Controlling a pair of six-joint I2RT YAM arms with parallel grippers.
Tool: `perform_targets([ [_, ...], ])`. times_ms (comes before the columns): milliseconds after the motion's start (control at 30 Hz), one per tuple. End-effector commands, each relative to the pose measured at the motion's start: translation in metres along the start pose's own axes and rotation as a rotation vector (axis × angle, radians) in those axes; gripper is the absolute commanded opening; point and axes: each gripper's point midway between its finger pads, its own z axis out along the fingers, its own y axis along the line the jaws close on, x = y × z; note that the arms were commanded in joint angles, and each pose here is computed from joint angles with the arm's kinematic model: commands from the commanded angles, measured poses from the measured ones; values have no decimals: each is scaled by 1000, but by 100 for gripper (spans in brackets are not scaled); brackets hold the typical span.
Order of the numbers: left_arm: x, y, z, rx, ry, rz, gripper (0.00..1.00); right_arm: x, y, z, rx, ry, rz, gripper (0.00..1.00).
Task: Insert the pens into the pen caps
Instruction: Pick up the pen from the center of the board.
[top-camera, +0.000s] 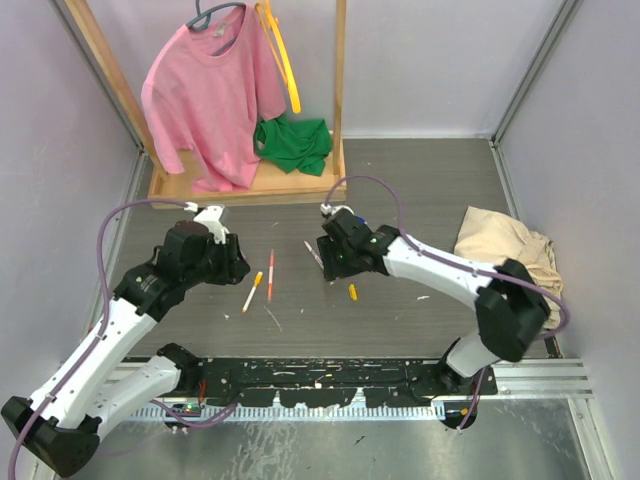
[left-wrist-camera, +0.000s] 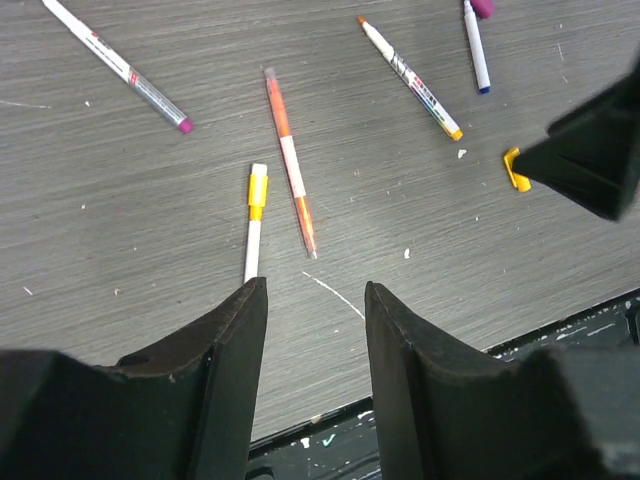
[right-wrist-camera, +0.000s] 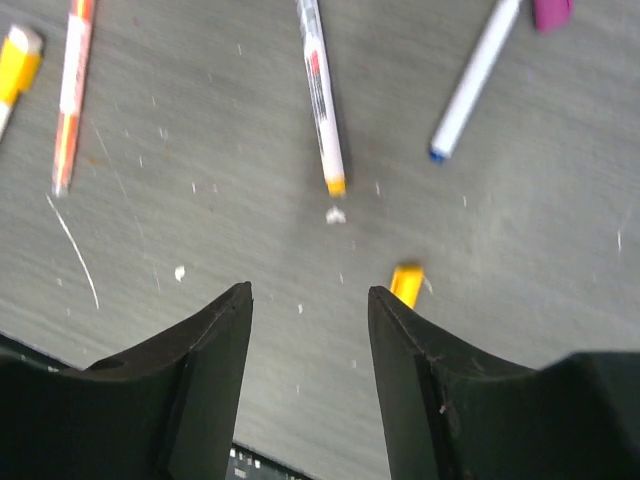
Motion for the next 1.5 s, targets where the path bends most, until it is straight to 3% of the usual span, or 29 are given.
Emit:
perform_targets([
  [0,-33,-6,-15,18,-130,27,44,-52,17,16,-75,-68,-98,55],
  [367,-26,1,-19,4,-157,-5,48,-67,15,81,-44,47,-163,46],
  [1467,-18,2,-7,2,-129,-19,49,6,-8,94,89,212,-245,29],
])
